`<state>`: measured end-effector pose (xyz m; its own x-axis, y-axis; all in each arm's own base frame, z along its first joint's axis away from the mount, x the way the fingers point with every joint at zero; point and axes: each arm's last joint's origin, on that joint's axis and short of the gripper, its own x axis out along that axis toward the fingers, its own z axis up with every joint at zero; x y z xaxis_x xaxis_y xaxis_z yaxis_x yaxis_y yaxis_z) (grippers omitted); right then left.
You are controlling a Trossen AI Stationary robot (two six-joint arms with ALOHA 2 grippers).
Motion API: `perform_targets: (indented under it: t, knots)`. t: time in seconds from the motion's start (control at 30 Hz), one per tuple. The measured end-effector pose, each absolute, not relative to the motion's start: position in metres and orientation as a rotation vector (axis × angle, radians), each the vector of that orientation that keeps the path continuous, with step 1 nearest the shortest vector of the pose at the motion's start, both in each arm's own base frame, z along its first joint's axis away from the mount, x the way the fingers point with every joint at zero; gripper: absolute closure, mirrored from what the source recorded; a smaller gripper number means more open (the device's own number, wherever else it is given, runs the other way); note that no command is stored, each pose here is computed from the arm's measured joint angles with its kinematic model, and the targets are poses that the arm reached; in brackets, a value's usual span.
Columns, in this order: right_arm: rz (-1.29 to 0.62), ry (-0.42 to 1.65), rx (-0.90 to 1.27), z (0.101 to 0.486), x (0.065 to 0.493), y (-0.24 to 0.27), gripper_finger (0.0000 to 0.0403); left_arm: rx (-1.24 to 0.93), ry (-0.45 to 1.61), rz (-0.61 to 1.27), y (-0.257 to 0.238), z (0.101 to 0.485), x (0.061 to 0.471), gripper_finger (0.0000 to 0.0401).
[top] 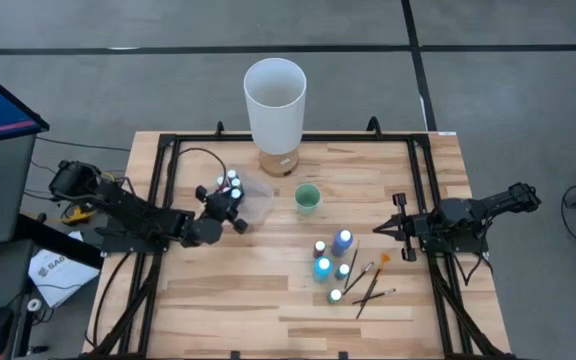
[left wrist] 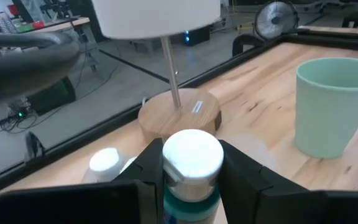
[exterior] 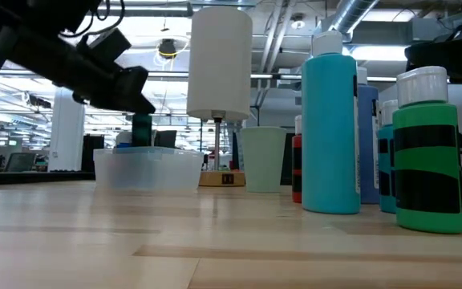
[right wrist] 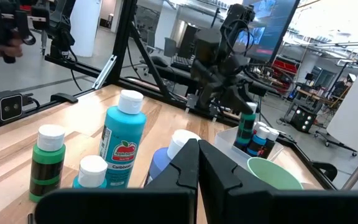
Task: Pick & Place Paint Supplies
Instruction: Put the dark green paint bottle into the transparent bin
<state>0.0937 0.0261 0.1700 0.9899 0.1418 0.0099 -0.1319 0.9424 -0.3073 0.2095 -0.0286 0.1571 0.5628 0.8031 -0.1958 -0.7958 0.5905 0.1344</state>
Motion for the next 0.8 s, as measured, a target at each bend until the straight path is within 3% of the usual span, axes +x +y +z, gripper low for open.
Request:
perform_targets:
  t: [0.8]
  knots:
    - [0.139, -0.032, -0.311, 0.170, 0.094, 0.026, 0.0403, 0.066, 0.359, 0.843, -0.022, 0.138, 0.200, 0.0312]
